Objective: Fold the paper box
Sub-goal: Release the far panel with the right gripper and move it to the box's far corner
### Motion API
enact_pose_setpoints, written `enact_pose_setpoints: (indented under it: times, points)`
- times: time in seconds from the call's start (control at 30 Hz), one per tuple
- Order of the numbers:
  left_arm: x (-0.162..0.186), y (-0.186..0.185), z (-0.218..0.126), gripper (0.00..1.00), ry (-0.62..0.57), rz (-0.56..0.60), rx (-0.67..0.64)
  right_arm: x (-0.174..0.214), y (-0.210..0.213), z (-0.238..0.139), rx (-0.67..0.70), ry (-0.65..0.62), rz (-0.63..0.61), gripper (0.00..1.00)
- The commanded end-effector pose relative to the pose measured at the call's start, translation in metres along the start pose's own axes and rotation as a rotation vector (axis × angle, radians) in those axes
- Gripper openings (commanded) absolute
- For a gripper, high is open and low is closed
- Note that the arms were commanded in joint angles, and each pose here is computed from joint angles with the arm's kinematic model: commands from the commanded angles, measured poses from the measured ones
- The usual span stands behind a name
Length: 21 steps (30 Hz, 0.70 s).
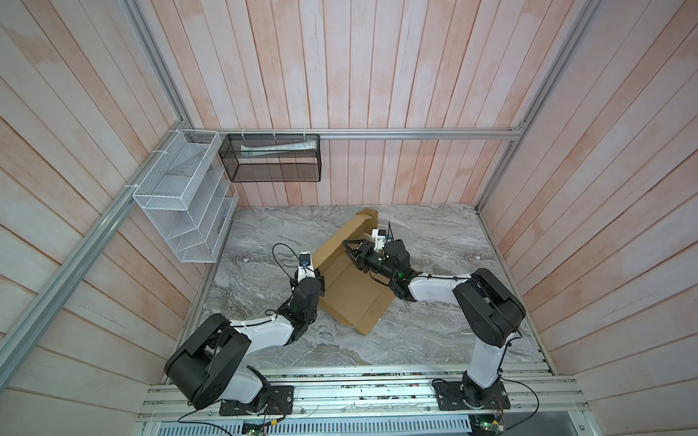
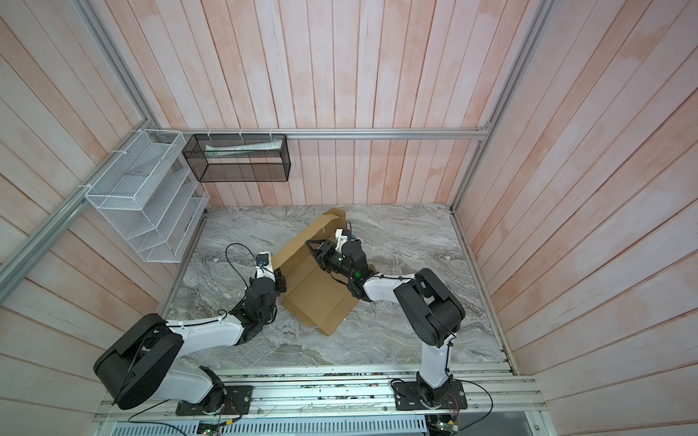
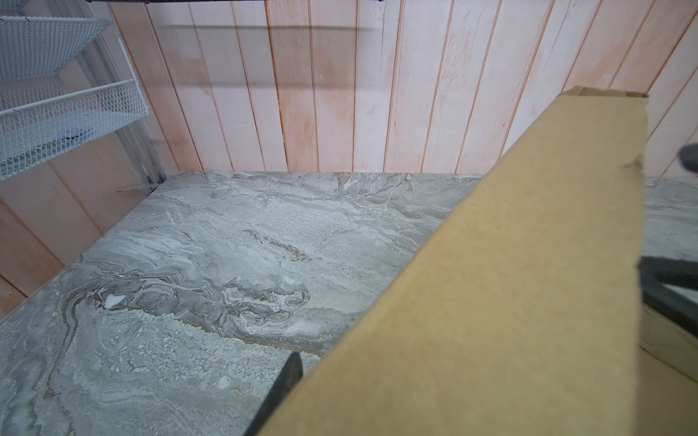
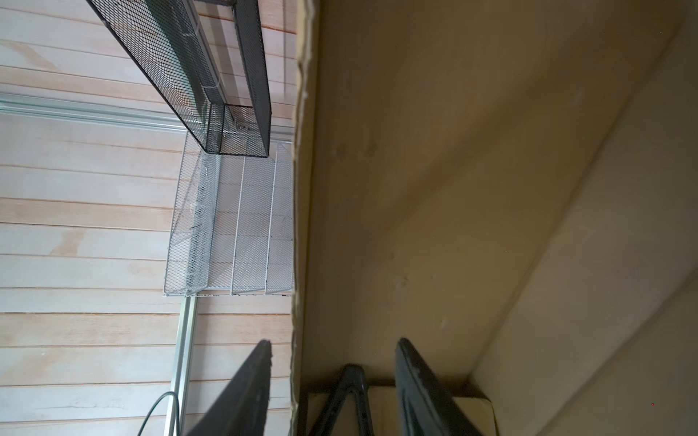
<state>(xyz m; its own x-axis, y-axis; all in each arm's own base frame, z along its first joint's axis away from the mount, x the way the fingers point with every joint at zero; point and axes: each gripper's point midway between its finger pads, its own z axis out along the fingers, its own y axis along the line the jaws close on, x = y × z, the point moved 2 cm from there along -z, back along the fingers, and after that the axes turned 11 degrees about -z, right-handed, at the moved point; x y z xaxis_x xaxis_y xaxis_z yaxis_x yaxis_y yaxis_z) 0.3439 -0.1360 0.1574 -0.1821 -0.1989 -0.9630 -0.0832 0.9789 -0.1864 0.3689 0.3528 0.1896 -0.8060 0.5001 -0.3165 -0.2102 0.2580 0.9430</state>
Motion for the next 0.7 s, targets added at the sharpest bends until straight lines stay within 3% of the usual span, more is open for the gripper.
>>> enact_pose_setpoints:
  times: [0.0, 0.13, 0.4, 0.67]
  points:
    - [-0.004, -0.003, 0.001, 0.00, -0.024, -0.004, 0.040, -0.001, -0.002, -0.014, 0.038, -0.021, -0.049, 0.55]
    - [-0.004, -0.004, 0.002, 0.00, -0.024, 0.012, 0.095, 0.000, -0.002, -0.030, 0.087, -0.027, -0.119, 0.55]
    - [-0.003, -0.015, -0.002, 0.00, -0.019, 0.086, 0.225, -0.022, 0.030, -0.063, 0.226, -0.049, -0.423, 0.55]
    - [-0.002, -0.023, -0.010, 0.00, -0.023, 0.143, 0.329, -0.037, 0.062, -0.058, 0.239, -0.016, -0.616, 0.54]
